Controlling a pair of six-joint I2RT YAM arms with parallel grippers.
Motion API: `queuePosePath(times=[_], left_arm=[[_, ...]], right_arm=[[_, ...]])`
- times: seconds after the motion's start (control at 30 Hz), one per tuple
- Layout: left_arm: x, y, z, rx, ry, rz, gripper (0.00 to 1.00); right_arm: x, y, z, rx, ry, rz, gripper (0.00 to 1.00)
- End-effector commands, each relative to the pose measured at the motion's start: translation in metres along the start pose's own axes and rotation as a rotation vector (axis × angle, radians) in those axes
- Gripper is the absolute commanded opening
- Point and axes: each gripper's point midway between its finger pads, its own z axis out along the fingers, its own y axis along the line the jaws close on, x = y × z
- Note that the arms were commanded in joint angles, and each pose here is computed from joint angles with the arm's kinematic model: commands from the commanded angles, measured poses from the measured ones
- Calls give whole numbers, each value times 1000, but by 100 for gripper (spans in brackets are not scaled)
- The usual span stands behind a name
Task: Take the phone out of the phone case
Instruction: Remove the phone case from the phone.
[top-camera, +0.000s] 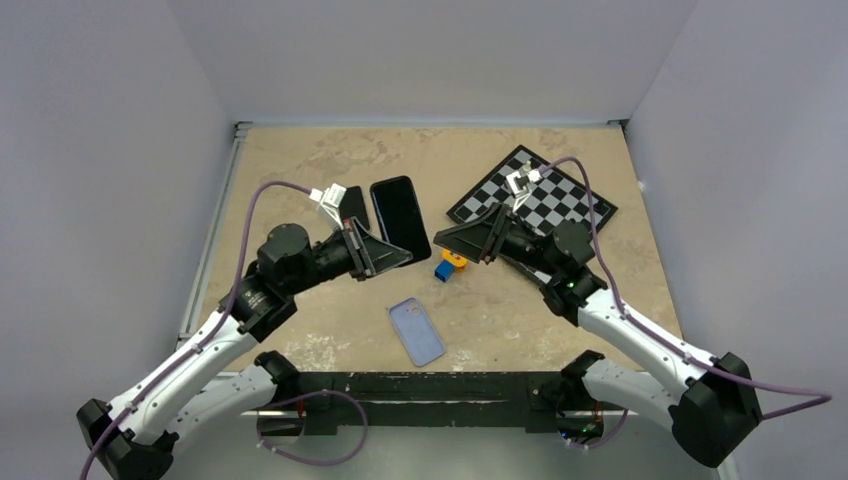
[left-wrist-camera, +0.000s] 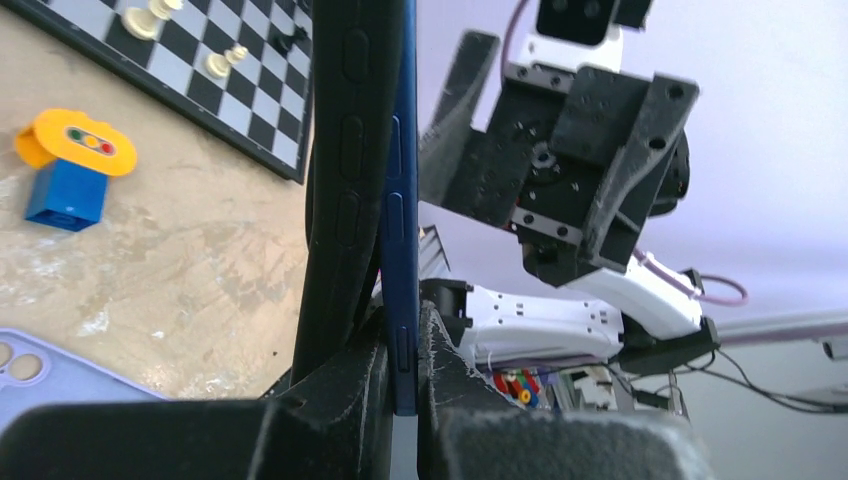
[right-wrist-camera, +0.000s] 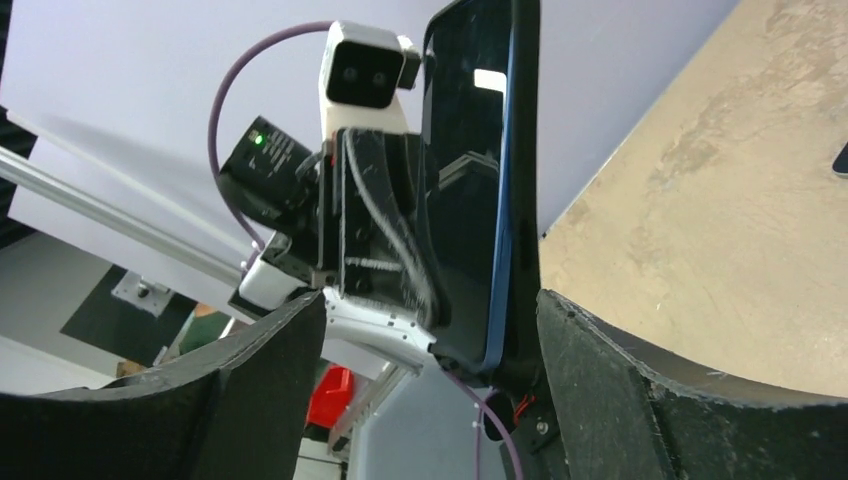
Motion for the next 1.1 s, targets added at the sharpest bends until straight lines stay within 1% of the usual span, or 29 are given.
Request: queuePosePath(times=[0.0, 0.13, 0.2, 0.3, 0.53, 0.63, 0.93, 1.0, 1.07], left_arm=[[-32, -32, -17, 62, -115, 0, 0], [-38, -38, -24, 76, -143, -23, 0], [-39, -43, -25, 96, -145, -33, 0], [-38, -49, -24, 130, -135, -63, 0], [-36, -56, -21, 203, -123, -130, 0], [-34, -57, -19, 218, -115, -148, 0], [-28, -56, -14, 243, -77, -178, 0], [-27, -56, -14, 250, -74, -183, 0], [-25, -57, -15, 257, -62, -184, 0]], right_arm=[[13, -1, -10, -13, 44, -42, 76], [19, -6, -14, -23, 42, -29, 67], [22, -6, -12, -34, 51, -22, 56], [28, -5, -8, -52, 66, -8, 47], [36, -2, -1, -88, 84, 14, 35], [35, -1, 0, -97, 80, 14, 33], [25, 6, 10, -132, 59, 23, 33], [22, 8, 13, -144, 56, 31, 33], [19, 9, 18, -157, 50, 35, 30]])
